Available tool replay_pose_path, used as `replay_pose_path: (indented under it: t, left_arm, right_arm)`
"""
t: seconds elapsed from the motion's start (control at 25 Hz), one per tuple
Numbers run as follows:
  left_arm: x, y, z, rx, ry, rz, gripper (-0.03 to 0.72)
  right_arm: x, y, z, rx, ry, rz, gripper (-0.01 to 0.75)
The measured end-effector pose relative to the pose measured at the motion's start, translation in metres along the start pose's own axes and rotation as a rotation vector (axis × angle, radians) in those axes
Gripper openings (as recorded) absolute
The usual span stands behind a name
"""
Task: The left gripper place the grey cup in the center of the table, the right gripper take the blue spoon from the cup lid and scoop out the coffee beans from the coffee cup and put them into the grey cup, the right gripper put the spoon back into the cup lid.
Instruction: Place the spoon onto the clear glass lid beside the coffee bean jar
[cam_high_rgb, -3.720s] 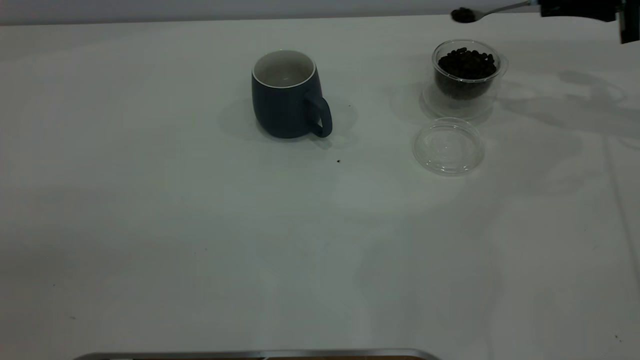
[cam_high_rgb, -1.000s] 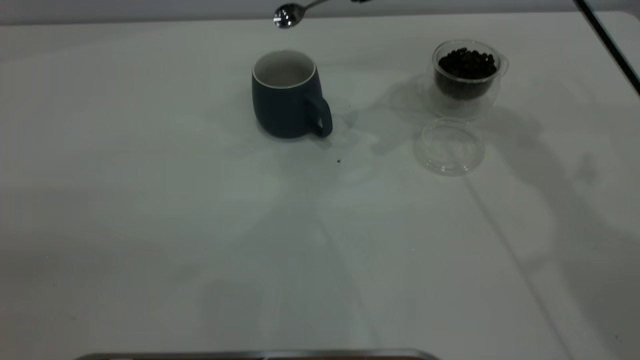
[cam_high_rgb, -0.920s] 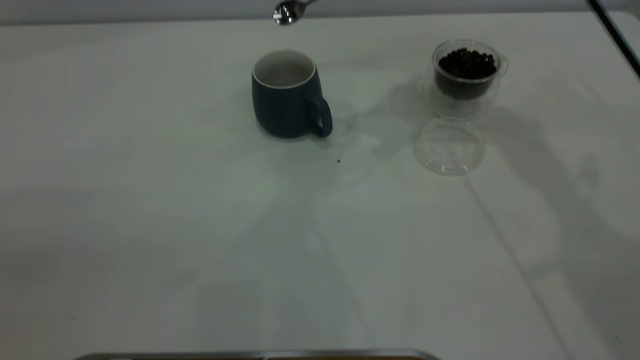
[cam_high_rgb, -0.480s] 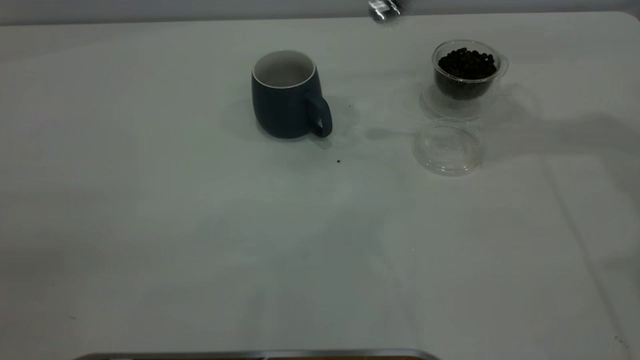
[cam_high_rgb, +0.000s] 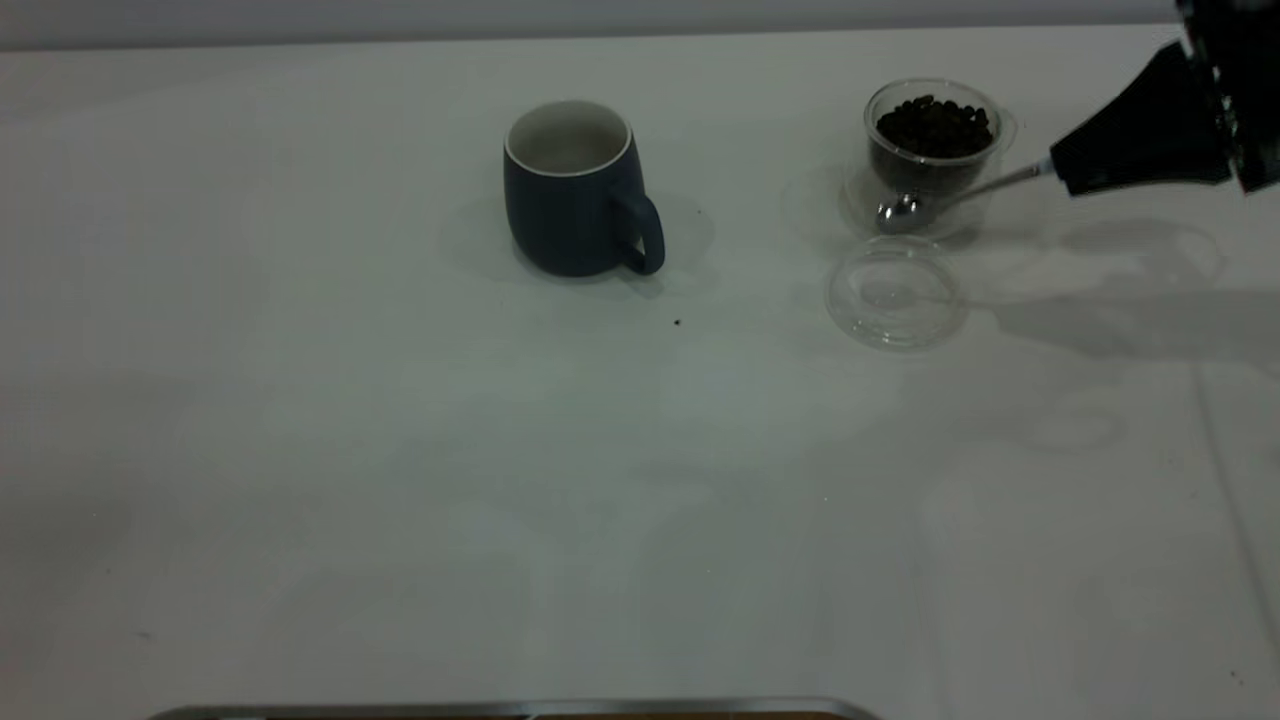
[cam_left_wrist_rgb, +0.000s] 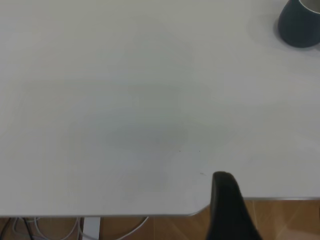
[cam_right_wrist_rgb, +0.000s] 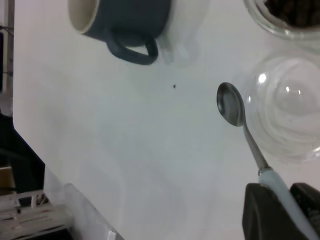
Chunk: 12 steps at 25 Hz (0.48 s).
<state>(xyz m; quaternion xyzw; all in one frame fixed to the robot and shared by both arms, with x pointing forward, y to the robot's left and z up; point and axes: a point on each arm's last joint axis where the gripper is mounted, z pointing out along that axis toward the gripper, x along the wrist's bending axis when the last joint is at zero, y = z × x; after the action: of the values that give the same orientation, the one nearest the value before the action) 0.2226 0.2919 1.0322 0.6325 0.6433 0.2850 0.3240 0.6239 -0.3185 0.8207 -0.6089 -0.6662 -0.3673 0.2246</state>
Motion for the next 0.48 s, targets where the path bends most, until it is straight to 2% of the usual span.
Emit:
replay_pose_path:
  t: [0.28,0.48]
  left_arm:
    - [0.000,0.000,0.000,0.000,0.000,0.001,0.499]
    - [0.000,0.000,0.000,0.000,0.000,0.001,0.499]
  right_arm:
    - [-0.020,-0.011,0.019,0.021,0.021,0.056,0.099]
    - [-0.031,-0.012,0.029,-0.029,0.024,0.106,0.101]
